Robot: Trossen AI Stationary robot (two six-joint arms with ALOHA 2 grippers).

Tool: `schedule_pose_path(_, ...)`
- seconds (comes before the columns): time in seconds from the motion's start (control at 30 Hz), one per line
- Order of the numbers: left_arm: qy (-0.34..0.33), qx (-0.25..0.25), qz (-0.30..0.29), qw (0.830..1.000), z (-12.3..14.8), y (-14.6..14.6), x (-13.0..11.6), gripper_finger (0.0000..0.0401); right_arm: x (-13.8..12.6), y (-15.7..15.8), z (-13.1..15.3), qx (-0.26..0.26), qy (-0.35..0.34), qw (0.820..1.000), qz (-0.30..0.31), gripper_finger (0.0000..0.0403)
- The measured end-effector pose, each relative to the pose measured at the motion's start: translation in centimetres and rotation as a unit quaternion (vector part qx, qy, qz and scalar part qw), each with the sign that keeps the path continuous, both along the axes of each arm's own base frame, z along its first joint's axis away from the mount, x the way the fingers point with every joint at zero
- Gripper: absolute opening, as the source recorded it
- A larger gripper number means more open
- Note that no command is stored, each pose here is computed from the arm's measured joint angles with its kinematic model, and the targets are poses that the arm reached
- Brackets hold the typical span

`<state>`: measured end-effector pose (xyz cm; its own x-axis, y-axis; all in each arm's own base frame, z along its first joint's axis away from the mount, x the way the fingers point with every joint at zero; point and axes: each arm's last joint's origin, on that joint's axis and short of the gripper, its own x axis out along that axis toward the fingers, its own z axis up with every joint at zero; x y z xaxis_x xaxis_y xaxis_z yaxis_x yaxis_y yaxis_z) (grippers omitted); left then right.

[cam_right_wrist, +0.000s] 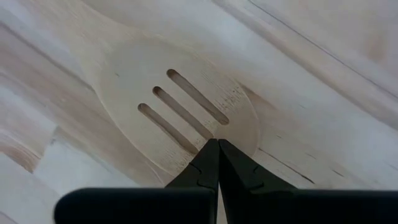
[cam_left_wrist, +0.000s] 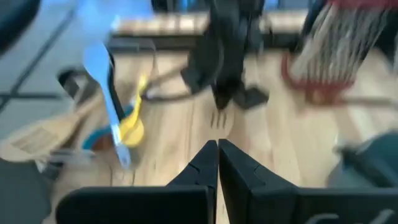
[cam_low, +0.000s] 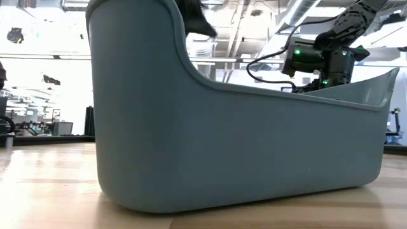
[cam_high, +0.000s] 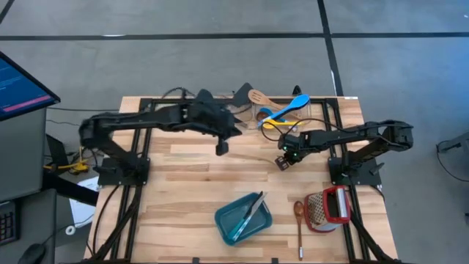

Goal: Pick & Place Kitchen Items
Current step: Put the wooden slotted spatula into the top right transparent bin

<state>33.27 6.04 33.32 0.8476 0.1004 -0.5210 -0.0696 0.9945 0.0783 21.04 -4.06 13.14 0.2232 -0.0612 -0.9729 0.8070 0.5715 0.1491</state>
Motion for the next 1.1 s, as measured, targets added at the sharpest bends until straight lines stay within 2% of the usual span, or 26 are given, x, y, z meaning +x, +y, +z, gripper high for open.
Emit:
schedule_pose_path(0.27,0.167,0.005,-0.026,0.986,-6.5,2.0,2.7,0.0001,0.0,-0.1,0.0,0.005,-0.004,1.0,-0.001,0.0)
schedule_pose_path(0.47,0.228,-0.035,-0.042,0.972,-10.7,3.5,3.7,0.0001,0.2,-0.1,0.0,0.008,-0.013,1.0,0.001,0.0)
schedule_pose_path(0.6,0.25,-0.036,-0.051,0.966,-12.6,4.0,4.3,0.0001,0.2,-0.1,0.0,0.008,-0.015,1.0,0.001,0.0)
schedule_pose_path(0.7,0.261,-0.032,-0.058,0.963,-13.4,4.0,4.5,0.0002,0.2,-0.1,0.0,0.007,-0.015,1.0,0.001,0.0)
schedule_pose_path(0.9,0.267,-0.008,-0.036,0.963,-13.9,4.1,4.4,0.0004,0.2,-0.1,0.0,0.007,-0.015,1.0,0.001,0.0)
schedule_pose_path(1.1,0.274,-0.009,-0.037,0.961,-14.7,3.9,4.3,0.0031,0.2,-0.1,0.0,0.006,-0.015,1.0,0.004,0.0)
